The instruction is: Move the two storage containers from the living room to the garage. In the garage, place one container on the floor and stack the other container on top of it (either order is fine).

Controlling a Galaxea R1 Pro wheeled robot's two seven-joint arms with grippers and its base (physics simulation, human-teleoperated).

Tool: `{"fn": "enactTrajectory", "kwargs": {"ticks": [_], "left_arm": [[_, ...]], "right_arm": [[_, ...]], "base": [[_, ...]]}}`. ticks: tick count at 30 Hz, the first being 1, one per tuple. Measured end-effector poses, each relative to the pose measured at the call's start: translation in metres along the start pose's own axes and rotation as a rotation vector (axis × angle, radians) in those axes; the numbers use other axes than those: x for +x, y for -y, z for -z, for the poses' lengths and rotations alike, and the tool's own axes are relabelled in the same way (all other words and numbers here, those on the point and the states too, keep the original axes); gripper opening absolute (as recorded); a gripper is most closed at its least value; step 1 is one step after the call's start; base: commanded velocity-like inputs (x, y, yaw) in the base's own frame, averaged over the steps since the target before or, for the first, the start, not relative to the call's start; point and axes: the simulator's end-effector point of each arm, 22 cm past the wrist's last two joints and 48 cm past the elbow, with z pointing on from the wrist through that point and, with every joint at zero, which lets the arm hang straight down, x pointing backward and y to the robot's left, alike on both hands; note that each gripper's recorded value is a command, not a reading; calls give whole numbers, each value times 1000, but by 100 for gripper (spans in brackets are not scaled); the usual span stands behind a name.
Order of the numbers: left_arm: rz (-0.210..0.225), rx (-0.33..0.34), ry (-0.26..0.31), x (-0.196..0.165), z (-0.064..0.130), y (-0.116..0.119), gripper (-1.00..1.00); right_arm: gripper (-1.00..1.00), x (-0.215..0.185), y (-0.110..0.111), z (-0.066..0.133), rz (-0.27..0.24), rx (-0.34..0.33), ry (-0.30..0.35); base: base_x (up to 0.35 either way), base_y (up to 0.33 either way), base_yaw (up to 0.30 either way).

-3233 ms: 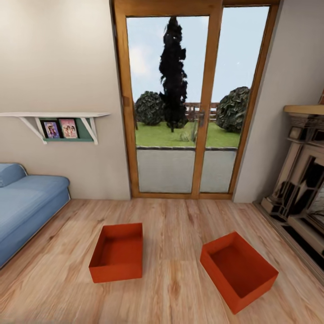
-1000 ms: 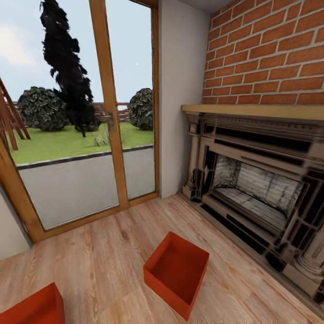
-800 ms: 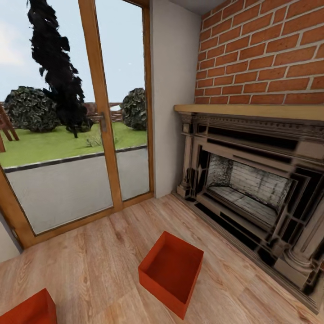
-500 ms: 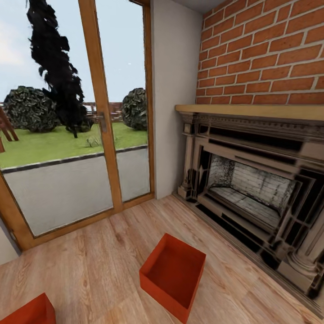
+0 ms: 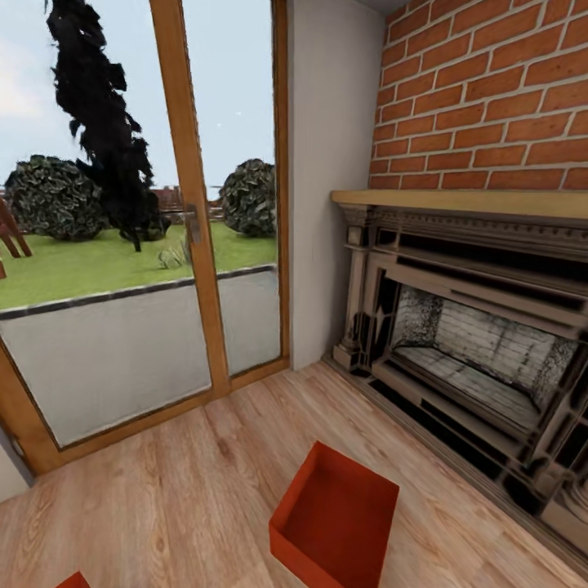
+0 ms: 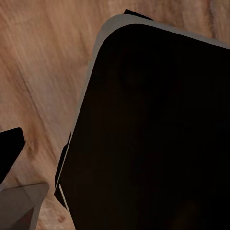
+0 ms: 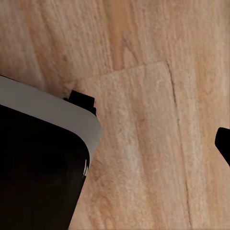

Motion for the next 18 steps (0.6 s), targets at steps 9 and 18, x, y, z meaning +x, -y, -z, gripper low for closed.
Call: {"fn": "enactTrajectory", "kwargs": {"ticks": [9, 18], "left_arm": [[0, 1, 0, 0, 0, 1, 100], [-1, 1, -1, 0, 0, 1, 100]], "right_arm": [[100, -1, -2, 0, -1, -3, 1], [100, -1, -3, 0, -1, -4, 0]], "base": [[264, 235, -51], [67, 64, -223]]}}
